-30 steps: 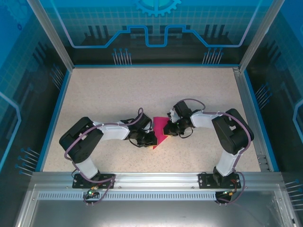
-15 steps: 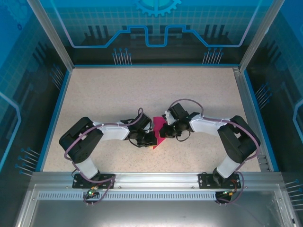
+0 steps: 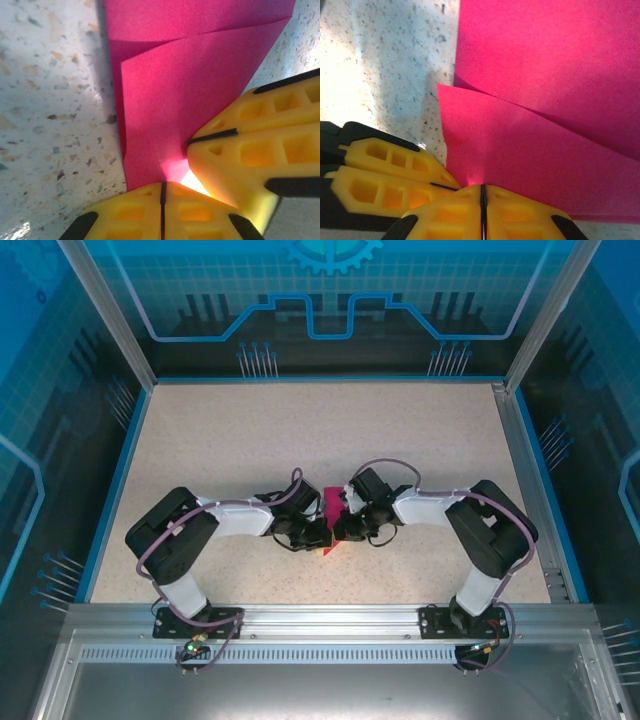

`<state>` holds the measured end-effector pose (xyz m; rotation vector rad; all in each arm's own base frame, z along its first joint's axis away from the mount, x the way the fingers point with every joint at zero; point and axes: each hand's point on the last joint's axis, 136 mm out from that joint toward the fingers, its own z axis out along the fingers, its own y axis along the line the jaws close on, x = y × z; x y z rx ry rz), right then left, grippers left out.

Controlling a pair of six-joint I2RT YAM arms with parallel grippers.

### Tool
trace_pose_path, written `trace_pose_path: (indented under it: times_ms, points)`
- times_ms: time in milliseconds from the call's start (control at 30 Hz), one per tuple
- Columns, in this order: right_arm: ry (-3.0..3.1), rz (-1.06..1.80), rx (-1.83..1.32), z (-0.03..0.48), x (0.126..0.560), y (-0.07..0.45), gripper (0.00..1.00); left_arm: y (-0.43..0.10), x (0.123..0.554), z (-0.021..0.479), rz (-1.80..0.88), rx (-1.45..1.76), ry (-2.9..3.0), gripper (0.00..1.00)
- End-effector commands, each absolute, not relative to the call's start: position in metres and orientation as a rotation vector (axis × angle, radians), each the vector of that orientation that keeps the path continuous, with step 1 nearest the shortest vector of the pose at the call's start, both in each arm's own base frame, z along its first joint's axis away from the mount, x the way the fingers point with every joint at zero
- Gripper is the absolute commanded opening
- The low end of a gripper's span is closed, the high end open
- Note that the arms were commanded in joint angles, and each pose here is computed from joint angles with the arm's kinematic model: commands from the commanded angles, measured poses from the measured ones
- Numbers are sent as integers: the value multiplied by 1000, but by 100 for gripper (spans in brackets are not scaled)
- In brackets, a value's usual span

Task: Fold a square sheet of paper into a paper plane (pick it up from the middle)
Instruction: Third fold the triangle at the center of the table.

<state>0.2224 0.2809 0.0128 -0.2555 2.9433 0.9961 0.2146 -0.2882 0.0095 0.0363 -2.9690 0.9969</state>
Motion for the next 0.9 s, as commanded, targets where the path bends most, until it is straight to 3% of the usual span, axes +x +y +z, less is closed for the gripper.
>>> trace_pose_path:
  times_ms: [0, 267, 867]
  points:
    - [3013, 884, -228, -3, 215, 272, 10, -255, 193, -36, 719, 106, -2971, 10]
    - [3069, 698, -164, -25, 217, 249, 10, -249, 191, -39, 685, 103, -2977, 9]
    - [2939, 888, 73, -11, 278, 211, 11, -238, 184, -49, 605, 97, -2987, 8]
